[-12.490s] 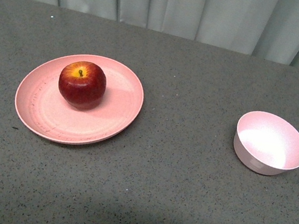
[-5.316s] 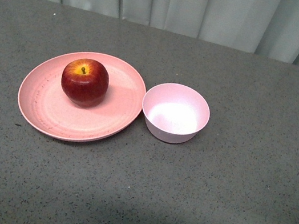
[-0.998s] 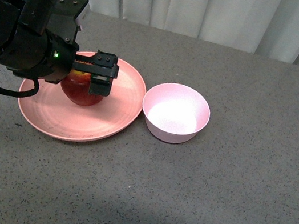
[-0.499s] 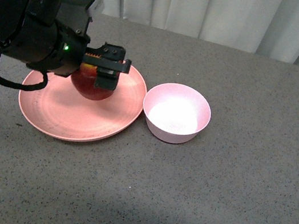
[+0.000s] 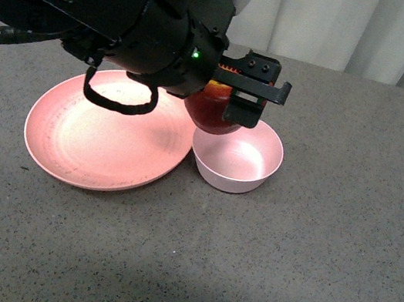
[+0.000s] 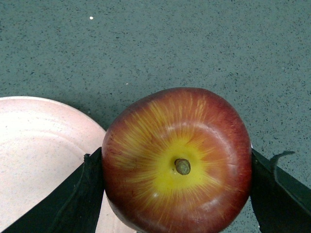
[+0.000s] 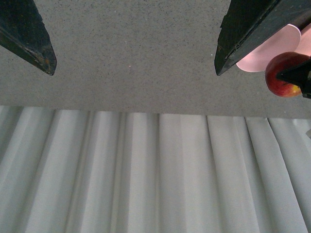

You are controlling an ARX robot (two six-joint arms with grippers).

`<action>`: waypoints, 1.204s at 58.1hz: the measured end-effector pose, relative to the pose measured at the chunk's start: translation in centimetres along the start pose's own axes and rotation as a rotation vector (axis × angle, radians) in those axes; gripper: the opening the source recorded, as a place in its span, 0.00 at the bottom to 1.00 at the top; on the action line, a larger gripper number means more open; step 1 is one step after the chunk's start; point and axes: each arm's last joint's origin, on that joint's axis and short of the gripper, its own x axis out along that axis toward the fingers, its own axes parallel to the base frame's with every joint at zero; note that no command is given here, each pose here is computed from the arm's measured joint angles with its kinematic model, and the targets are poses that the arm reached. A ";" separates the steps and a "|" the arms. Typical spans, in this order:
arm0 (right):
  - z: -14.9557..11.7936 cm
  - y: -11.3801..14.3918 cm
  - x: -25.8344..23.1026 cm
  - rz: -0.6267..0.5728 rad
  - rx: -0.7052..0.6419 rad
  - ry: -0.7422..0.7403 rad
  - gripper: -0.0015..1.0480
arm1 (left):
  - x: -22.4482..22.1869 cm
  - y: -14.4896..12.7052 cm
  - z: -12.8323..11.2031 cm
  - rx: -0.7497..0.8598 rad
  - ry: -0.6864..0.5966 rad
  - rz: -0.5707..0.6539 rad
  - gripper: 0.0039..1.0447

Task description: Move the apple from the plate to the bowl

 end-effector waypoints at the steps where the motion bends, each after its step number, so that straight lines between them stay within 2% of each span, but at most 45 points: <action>1: 0.0 0.0 0.0 0.000 0.000 0.000 0.91 | 0.1 -0.1 0.0 0.001 0.001 0.000 0.71; 23: 0.0 0.0 0.0 0.000 0.000 0.000 0.91 | 2.7 -0.8 -1.9 0.022 0.073 0.010 0.70; 55: 0.0 0.0 0.0 0.000 0.000 0.000 0.91 | 3.8 -1.5 -2.8 0.053 0.099 0.005 0.71; 66: 0.0 0.0 0.0 0.000 0.000 0.000 0.91 | 3.8 -1.5 -2.6 0.061 0.093 0.006 0.95; 70: 0.0 0.0 0.0 0.000 0.000 0.000 0.91 | 3.8 -1.5 -2.6 0.061 0.092 0.006 0.94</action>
